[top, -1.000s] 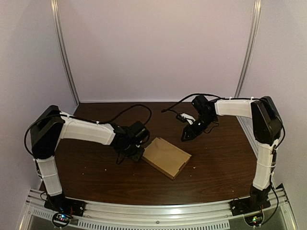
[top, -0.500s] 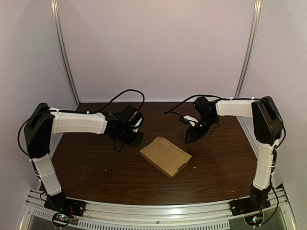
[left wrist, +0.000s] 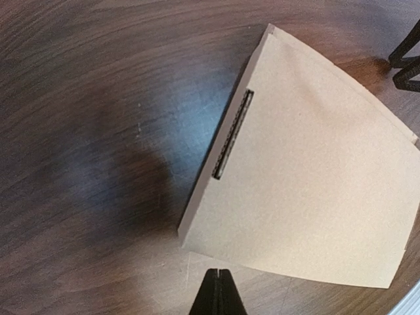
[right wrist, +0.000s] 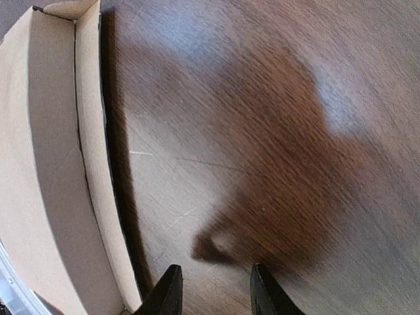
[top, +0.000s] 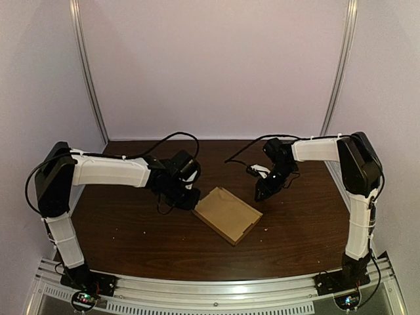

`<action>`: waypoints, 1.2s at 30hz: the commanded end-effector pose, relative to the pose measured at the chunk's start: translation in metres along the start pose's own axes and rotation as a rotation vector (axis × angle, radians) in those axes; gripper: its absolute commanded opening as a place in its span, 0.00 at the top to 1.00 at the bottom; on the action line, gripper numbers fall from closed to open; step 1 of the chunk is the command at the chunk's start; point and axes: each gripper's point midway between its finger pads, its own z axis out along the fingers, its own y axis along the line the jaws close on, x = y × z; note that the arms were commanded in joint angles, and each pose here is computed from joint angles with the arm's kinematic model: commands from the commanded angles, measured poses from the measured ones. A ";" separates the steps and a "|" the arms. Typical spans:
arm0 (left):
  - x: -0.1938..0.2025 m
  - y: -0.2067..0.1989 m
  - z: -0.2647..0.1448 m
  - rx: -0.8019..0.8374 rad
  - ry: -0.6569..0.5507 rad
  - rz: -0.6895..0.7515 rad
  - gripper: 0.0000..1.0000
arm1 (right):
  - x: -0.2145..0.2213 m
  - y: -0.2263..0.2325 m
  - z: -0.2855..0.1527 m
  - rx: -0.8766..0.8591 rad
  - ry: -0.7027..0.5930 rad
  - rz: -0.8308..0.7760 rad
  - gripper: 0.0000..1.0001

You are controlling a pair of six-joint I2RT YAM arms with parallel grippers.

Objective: Fold the paper box

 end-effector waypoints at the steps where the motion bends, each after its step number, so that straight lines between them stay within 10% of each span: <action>1: 0.008 0.013 -0.004 -0.084 0.021 0.008 1.00 | 0.023 -0.007 0.012 0.017 0.083 0.024 0.66; 8: 0.022 0.037 -0.011 -0.155 0.014 0.008 1.00 | -0.003 0.011 -0.034 0.119 -0.063 -0.106 0.69; 36: 0.049 0.062 -0.017 -0.193 0.025 -0.016 1.00 | 0.015 0.038 -0.012 0.290 0.062 -0.324 0.71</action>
